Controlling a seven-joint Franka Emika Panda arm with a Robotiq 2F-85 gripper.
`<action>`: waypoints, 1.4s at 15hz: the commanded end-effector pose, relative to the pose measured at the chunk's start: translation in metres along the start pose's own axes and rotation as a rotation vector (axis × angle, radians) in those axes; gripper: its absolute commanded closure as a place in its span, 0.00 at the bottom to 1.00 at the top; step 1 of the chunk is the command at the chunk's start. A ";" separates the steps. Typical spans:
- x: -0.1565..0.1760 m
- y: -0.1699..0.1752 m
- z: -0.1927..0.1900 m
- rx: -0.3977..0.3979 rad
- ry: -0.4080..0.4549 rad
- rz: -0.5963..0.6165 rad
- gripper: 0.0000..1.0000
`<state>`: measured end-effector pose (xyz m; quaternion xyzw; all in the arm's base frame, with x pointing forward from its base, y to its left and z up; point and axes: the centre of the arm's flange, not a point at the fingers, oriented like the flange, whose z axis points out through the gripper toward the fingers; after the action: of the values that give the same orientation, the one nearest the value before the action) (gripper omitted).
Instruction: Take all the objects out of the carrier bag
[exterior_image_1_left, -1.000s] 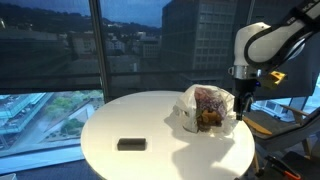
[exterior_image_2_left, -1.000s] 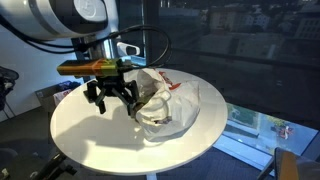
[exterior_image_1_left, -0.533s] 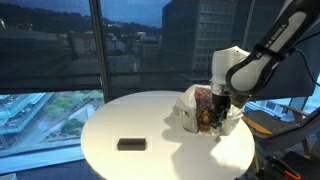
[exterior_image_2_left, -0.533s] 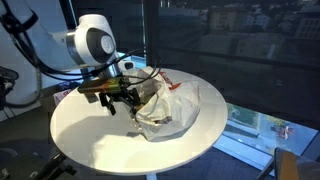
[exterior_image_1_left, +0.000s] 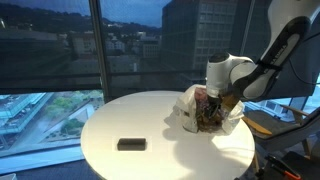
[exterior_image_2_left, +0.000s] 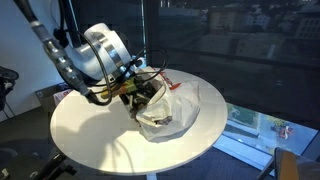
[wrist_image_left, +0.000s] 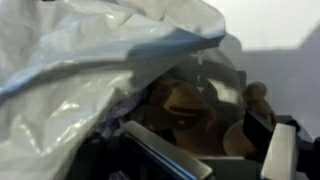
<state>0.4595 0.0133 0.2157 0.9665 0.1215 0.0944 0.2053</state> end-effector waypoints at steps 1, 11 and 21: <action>0.000 -0.007 0.061 -0.031 0.003 0.051 0.00; -0.012 -0.012 0.085 -0.131 0.114 0.067 0.64; -0.039 -0.019 0.008 -0.115 0.028 0.128 0.96</action>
<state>0.4397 0.0005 0.1533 0.9534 0.0605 0.1393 0.2608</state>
